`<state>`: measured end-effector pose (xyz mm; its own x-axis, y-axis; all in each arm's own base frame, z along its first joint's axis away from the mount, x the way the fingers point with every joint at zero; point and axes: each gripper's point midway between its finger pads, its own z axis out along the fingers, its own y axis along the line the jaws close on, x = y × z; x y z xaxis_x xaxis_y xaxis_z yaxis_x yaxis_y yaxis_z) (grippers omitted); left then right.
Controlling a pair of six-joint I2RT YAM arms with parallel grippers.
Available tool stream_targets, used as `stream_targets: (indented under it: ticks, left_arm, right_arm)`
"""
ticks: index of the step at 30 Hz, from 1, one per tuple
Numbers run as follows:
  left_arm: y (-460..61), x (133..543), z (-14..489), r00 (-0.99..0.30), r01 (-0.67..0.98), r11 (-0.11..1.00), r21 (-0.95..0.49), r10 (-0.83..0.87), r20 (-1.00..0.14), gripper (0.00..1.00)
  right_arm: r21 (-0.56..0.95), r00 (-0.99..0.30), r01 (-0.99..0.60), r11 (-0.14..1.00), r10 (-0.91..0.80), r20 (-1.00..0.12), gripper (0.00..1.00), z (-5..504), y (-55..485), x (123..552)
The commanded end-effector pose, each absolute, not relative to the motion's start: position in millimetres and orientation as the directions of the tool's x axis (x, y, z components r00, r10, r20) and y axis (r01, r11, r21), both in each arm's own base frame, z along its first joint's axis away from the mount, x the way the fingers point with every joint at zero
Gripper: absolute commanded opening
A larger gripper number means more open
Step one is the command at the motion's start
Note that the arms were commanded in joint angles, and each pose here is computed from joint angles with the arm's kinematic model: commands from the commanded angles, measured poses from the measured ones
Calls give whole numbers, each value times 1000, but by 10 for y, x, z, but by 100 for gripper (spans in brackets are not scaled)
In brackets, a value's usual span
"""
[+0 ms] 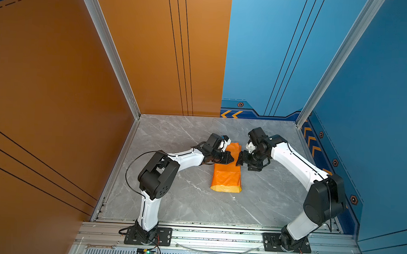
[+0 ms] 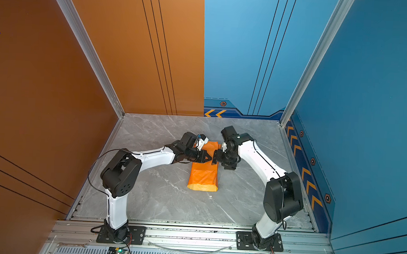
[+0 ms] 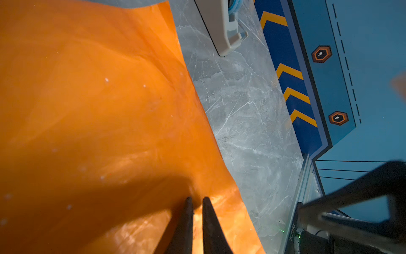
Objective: Wrap a gift box in wrapping paper
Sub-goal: Smooth out the wrapping paper on the gift box.
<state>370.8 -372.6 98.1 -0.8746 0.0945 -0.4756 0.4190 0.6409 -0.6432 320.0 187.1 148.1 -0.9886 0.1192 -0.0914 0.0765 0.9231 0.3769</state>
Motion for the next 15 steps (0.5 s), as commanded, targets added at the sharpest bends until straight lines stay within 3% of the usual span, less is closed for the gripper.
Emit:
stream_targets:
  ticks: [1, 9, 15]
  left_arm:
    - [-3349, 3592, 399, -939, 280, 768, -576, 96, -329, 13]
    - [-3346, 3585, 380, -942, 275, 769, -577, 95, -323, 13]
    - [-3349, 3595, 383, -942, 271, 770, -577, 90, -322, 13]
  right_arm:
    - [333, -988, 15, 943, 65, -137, 75, 1381, 1816, 3551]
    - [373, -983, 18, 928, 84, -161, 76, 1166, 1967, 4291]
    - [369, -988, 47, 928, 98, -120, 76, 834, 2063, 4508]
